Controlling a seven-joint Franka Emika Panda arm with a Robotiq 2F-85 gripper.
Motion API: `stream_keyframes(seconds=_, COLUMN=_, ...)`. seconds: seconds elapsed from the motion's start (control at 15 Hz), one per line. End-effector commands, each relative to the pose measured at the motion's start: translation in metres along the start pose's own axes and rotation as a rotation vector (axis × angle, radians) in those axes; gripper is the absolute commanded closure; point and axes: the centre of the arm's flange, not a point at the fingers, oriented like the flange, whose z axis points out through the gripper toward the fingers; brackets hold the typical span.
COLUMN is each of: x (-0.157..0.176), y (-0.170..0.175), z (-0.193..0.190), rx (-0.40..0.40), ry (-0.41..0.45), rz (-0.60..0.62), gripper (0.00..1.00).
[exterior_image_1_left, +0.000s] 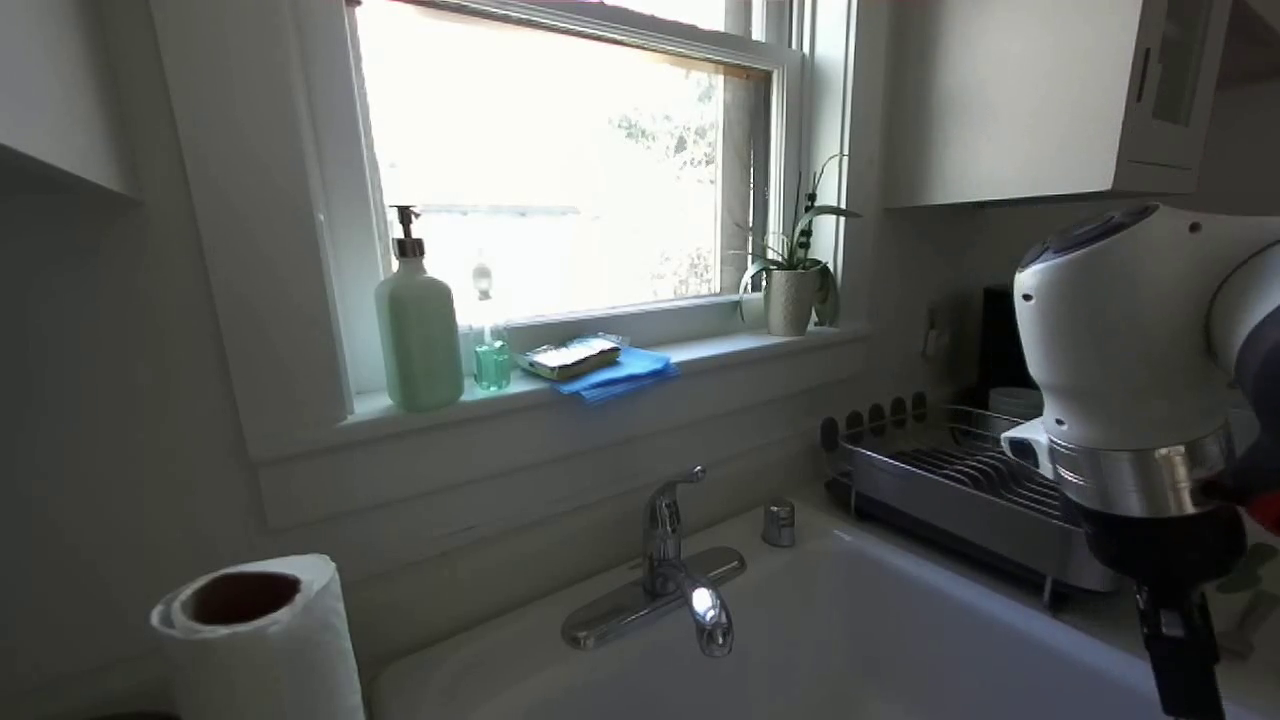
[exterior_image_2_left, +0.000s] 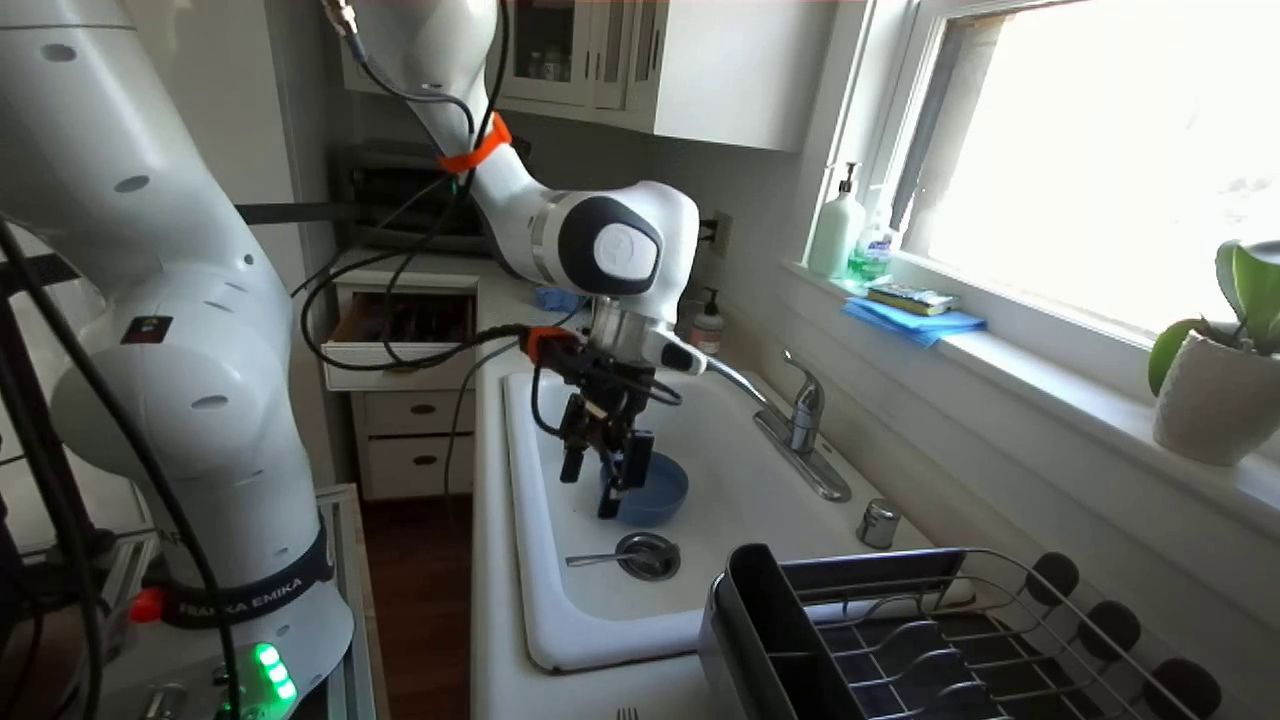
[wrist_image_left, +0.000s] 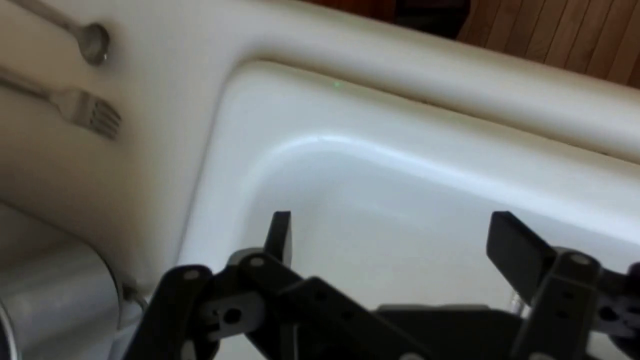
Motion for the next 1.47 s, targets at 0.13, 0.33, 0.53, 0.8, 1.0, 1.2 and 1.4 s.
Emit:
stream_keyframes(seconds=0.13, x=-0.019, y=0.051, z=0.05, rx=0.061, ry=-0.057, rz=0.127, gripper=0.0)
stream_keyframes(seconds=0.33, x=-0.012, y=0.051, z=0.04, rx=0.063, ry=-0.069, rz=0.131, gripper=0.0)
stream_keyframes(seconds=0.53, x=-0.012, y=0.051, z=0.041, rx=0.064, ry=-0.071, rz=0.132, gripper=0.0)
stream_keyframes(seconds=0.8, x=-0.024, y=0.074, z=0.067, rx=0.079, ry=-0.148, rz=0.18, gripper=0.0)
stream_keyframes(seconds=1.0, x=-0.038, y=0.095, z=0.084, rx=0.061, ry=-0.171, rz=0.222, gripper=0.0)
stream_keyframes(seconds=1.2, x=-0.048, y=0.113, z=0.094, rx=-0.007, ry=-0.169, rz=0.237, gripper=0.0)
stream_keyframes(seconds=1.4, x=-0.053, y=0.126, z=0.1, rx=-0.077, ry=-0.142, rz=0.221, gripper=0.0)
